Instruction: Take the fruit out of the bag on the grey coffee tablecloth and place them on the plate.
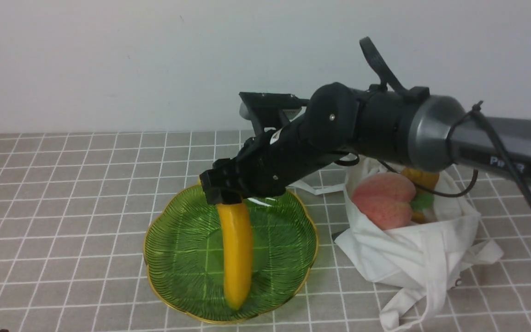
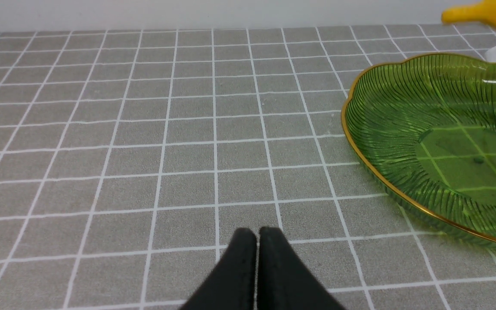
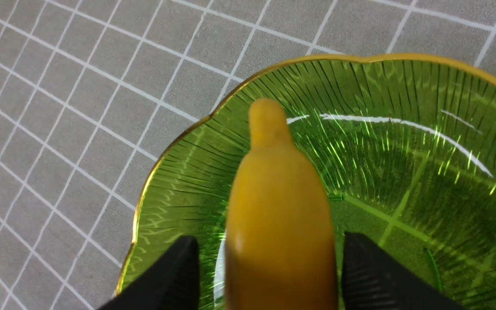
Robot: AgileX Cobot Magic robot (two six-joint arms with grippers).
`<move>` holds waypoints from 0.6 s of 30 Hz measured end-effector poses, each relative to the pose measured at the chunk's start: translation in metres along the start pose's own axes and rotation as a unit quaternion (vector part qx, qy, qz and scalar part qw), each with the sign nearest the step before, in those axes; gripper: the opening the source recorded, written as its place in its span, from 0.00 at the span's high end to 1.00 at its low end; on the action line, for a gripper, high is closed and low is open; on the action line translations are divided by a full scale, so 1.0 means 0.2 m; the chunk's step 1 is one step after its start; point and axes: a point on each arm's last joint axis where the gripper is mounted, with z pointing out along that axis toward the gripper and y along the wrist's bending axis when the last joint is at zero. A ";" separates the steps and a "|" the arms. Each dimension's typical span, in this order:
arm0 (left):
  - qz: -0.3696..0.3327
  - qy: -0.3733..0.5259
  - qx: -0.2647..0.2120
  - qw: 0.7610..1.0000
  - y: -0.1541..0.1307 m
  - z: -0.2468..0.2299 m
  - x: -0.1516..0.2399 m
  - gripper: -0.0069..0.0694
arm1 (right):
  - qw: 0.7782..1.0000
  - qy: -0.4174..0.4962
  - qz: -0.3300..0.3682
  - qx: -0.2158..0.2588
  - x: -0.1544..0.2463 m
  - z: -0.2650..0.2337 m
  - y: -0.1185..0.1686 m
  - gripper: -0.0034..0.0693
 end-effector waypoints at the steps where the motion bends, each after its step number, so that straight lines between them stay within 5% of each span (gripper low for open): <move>1: 0.000 0.000 0.000 1.000 0.00 0.00 0.00 0.92 | 1.000 -0.001 -0.003 0.002 0.00 0.00 0.00 0.28; 6: 0.000 0.000 0.000 1.000 0.00 0.00 0.00 0.92 | 1.000 0.014 -0.024 0.011 0.01 -0.01 -0.01 0.13; 11: 0.000 0.000 0.000 1.000 0.00 0.00 0.00 0.92 | 0.995 0.042 -0.089 0.030 -0.05 -0.14 0.04 0.13; 18: 0.000 0.000 0.000 1.000 0.00 0.00 0.00 0.92 | 0.979 0.009 -0.143 0.145 -0.26 -0.81 0.17 0.43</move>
